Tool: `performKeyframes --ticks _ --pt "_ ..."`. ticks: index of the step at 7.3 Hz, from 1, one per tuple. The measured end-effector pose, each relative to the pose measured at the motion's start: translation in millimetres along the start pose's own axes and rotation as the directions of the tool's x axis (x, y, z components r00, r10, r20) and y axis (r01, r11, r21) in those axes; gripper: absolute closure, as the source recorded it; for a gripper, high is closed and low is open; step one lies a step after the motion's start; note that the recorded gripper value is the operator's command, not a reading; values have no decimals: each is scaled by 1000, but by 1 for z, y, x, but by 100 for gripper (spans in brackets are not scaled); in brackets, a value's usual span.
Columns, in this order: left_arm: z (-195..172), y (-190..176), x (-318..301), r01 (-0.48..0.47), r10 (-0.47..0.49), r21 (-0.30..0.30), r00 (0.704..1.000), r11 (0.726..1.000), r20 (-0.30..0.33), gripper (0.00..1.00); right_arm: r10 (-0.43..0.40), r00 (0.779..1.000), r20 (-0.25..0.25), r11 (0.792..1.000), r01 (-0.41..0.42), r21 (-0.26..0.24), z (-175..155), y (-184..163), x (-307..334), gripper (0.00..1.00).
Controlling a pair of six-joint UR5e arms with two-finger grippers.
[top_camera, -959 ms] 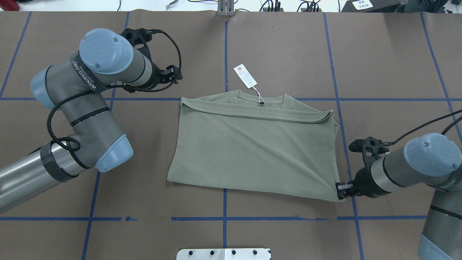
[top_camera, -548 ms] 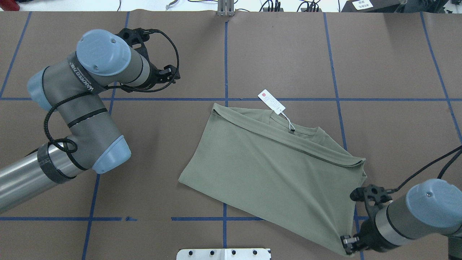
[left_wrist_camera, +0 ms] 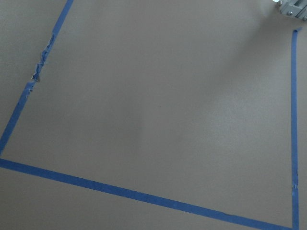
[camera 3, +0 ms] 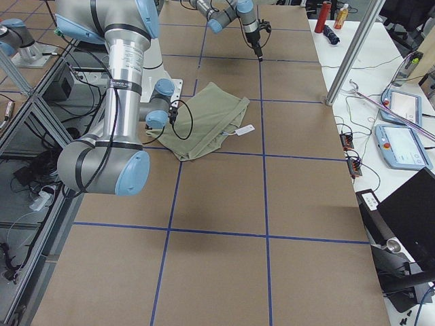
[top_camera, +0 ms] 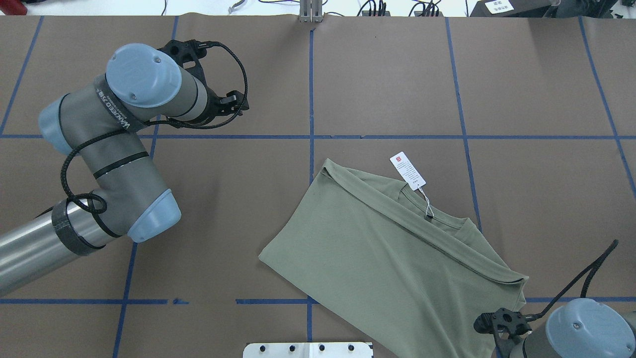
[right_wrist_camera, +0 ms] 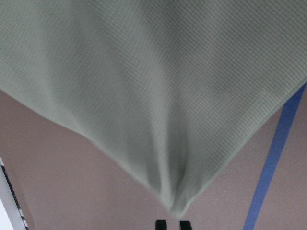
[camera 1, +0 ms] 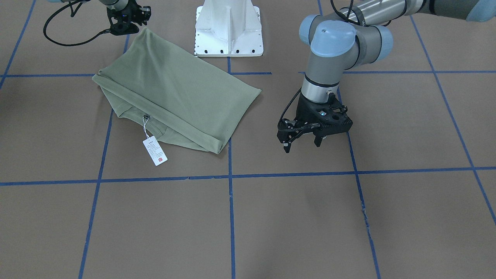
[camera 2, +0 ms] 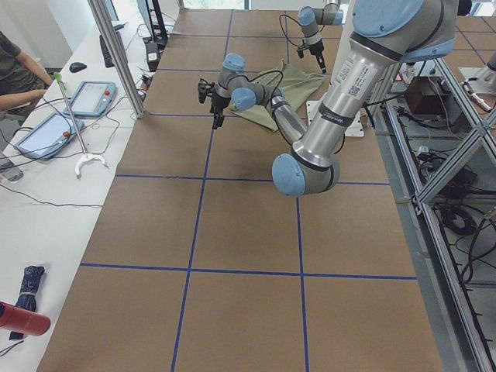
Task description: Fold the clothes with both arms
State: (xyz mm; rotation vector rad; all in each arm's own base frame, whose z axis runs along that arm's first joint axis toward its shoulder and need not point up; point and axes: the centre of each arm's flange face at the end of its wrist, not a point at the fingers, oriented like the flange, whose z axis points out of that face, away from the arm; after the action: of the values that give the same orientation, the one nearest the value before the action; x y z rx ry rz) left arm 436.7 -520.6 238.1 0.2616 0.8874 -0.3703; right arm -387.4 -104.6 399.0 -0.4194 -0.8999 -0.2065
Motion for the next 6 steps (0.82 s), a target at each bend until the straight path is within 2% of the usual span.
performKeyframes --ticks 2,3,5,6 --pt "8 41 10 2 -2 -53 1000 999 -10 0 37 997 71 996 -43 84 -46 -23 -4 0" --pt "15 83 17 25 -26 -105 1000 994 -14 0 66 991 116 984 -84 155 -78 -45 -1 0" --pt "22 176 35 104 -108 -216 994 971 -6 2 107 971 215 938 -170 301 -144 -88 7 0" --pt "17 209 42 145 -151 -256 989 956 -2 4 117 961 251 916 -202 346 -169 -101 10 0"
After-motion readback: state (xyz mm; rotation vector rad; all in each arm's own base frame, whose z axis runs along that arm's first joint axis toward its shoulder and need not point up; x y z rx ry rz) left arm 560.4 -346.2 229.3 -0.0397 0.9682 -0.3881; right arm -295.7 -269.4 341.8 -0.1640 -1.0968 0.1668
